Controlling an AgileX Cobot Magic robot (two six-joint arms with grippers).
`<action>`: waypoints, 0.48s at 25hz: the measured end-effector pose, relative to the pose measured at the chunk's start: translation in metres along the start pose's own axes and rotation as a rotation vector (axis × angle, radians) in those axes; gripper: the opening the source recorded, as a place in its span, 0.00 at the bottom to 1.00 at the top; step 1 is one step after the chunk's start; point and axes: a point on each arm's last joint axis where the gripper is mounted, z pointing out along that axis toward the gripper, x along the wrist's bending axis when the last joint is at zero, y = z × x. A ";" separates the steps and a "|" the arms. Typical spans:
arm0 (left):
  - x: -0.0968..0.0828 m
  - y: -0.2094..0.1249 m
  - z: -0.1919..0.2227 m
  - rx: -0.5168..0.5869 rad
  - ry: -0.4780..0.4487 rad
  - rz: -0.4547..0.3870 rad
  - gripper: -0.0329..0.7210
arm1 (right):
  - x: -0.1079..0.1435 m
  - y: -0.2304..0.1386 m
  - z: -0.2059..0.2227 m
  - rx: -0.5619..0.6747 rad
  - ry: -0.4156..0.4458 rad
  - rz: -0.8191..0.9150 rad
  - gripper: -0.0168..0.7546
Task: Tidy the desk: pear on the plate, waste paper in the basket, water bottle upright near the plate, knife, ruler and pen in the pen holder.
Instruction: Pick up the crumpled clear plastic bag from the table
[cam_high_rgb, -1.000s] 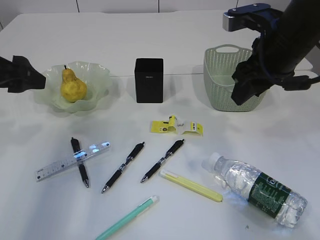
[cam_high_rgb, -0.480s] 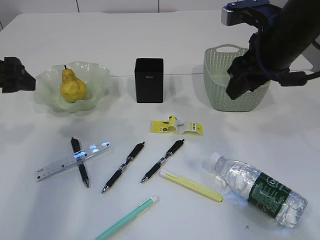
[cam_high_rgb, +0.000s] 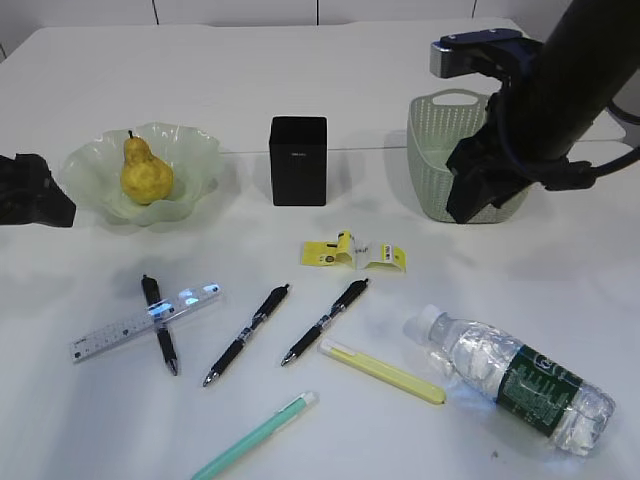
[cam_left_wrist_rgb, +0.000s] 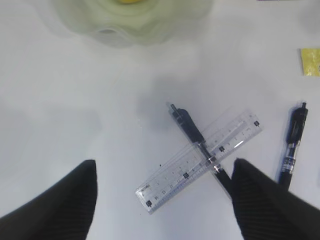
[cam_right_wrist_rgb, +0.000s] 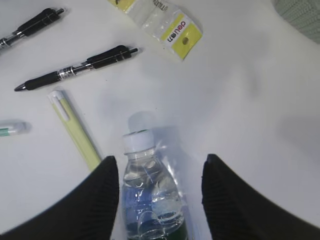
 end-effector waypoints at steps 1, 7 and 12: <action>-0.002 -0.001 0.000 0.004 -0.005 0.022 0.82 | 0.002 0.002 -0.001 -0.001 -0.009 -0.015 0.57; -0.032 -0.008 0.002 0.033 -0.069 0.198 0.77 | 0.031 0.020 -0.004 0.004 -0.055 -0.160 0.57; -0.040 -0.011 0.002 0.053 -0.086 0.226 0.77 | 0.048 0.033 0.007 0.040 -0.033 -0.155 0.57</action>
